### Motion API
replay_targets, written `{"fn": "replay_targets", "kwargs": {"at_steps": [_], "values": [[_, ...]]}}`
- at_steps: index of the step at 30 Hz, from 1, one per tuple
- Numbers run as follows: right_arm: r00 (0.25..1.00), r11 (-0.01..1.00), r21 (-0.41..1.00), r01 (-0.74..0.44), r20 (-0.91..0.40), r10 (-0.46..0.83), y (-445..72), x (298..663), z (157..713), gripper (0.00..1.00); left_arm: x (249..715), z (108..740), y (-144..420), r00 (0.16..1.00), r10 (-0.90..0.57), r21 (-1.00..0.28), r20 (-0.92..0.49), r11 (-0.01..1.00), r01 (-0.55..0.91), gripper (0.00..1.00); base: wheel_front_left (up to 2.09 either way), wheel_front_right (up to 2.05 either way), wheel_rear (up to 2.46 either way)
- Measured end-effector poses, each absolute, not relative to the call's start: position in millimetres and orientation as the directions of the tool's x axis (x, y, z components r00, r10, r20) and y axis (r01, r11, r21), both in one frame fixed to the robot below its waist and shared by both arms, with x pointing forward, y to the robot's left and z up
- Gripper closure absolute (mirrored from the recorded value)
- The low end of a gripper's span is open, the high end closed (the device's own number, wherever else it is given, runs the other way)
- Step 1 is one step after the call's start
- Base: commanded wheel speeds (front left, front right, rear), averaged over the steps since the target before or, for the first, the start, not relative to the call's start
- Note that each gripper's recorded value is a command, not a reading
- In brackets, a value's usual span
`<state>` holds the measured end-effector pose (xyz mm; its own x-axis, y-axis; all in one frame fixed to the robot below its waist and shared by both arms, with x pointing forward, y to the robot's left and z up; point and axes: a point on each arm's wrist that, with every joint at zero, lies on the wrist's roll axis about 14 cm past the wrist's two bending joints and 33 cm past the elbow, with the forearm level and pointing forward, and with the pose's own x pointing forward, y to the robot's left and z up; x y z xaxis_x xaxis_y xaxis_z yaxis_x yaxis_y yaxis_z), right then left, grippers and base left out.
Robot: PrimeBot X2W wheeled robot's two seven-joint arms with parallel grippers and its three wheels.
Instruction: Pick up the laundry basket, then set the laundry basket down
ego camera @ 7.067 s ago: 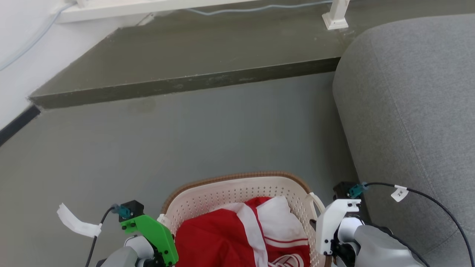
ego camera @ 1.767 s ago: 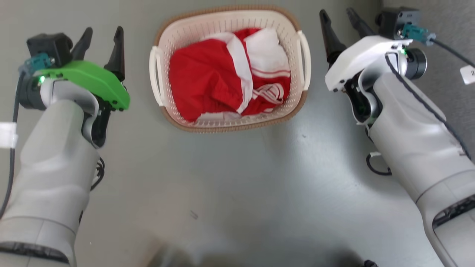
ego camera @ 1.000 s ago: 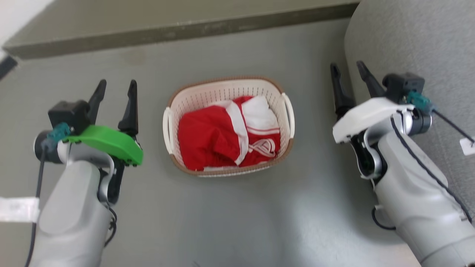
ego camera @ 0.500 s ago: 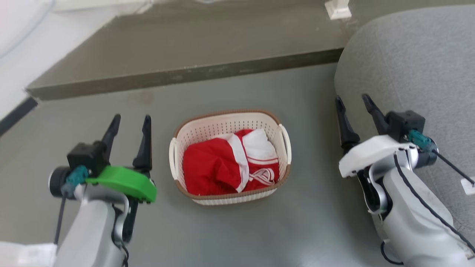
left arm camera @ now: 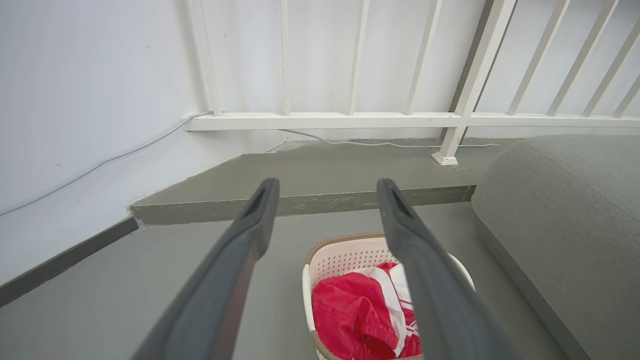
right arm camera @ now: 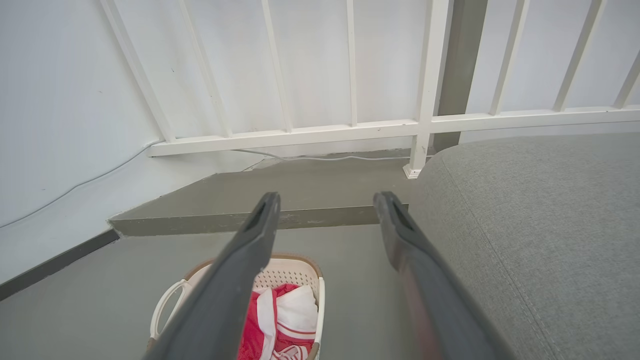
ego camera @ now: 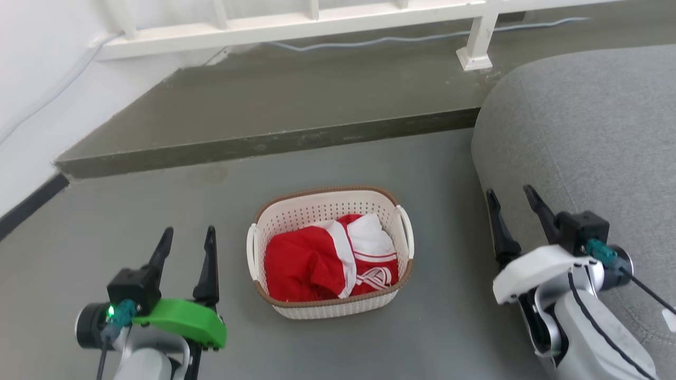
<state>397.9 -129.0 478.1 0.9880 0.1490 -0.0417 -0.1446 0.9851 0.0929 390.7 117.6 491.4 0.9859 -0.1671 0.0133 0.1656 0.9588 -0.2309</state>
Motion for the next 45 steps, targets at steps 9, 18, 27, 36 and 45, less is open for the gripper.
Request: {"fn": "replay_targets", "kwargs": {"at_steps": [9,18,27,36,45], "values": [[0.991,0.987,0.101,-0.123,-0.044,0.128,-135.3,380.2,476.3,0.0,373.1,489.7,116.7,0.986,-0.167,-0.222,0.01,0.961,0.165,0.0,0.0,0.0,0.0],[0.992,0.99,0.086,-0.113,-0.054,0.118,-138.2,367.9,471.3,0.0,361.6,486.3,116.2,0.987,-0.163,-0.221,0.001,0.962,0.159,0.0,0.0,0.0,0.0],[0.993,0.991,0.085,-0.101,-0.056,0.106,-141.8,361.0,470.0,0.0,356.2,486.0,117.6,0.988,-0.154,-0.219,0.0,0.964,0.15,0.0,0.0,0.0,0.0],[0.994,0.991,0.09,-0.097,-0.04,0.101,-141.5,359.7,474.6,0.0,351.9,484.9,116.9,0.988,-0.156,-0.224,-0.004,0.963,0.151,0.0,0.0,0.0,0.0],[0.995,0.992,0.091,-0.087,-0.046,0.092,-143.4,356.6,472.6,0.0,350.8,486.5,115.4,0.987,-0.158,-0.229,0.001,0.961,0.154,0.0,0.0,0.0,0.0]]}}
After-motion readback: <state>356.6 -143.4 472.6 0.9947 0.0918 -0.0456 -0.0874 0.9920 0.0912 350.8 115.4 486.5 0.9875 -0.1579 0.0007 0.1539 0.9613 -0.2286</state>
